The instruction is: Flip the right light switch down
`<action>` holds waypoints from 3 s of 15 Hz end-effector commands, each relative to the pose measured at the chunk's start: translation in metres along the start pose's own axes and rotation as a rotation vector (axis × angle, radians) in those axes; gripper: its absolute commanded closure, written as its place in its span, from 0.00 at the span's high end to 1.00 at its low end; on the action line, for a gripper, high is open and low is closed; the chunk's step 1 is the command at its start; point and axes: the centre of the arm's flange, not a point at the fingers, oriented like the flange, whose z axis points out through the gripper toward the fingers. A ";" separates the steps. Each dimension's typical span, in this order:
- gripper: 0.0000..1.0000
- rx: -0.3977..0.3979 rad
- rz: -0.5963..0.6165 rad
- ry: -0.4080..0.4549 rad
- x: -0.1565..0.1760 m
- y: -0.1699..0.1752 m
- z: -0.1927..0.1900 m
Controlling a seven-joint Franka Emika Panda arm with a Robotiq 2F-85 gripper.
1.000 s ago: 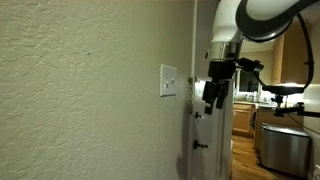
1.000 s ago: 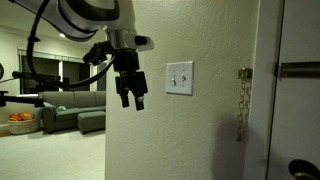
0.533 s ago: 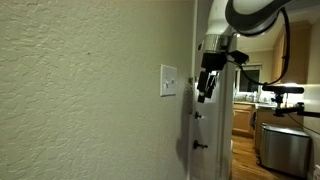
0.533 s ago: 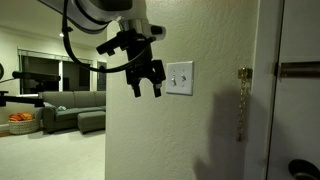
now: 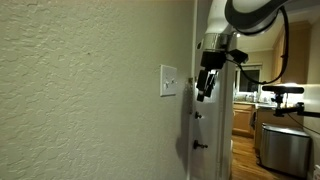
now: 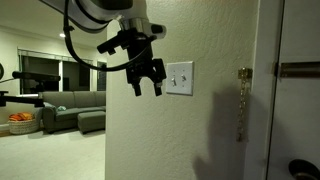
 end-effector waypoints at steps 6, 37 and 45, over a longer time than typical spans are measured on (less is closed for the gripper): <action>1.00 0.013 0.011 0.040 0.049 0.018 0.017; 0.10 0.043 0.102 0.384 0.088 0.055 -0.055; 0.06 0.084 0.096 0.363 0.093 0.046 -0.046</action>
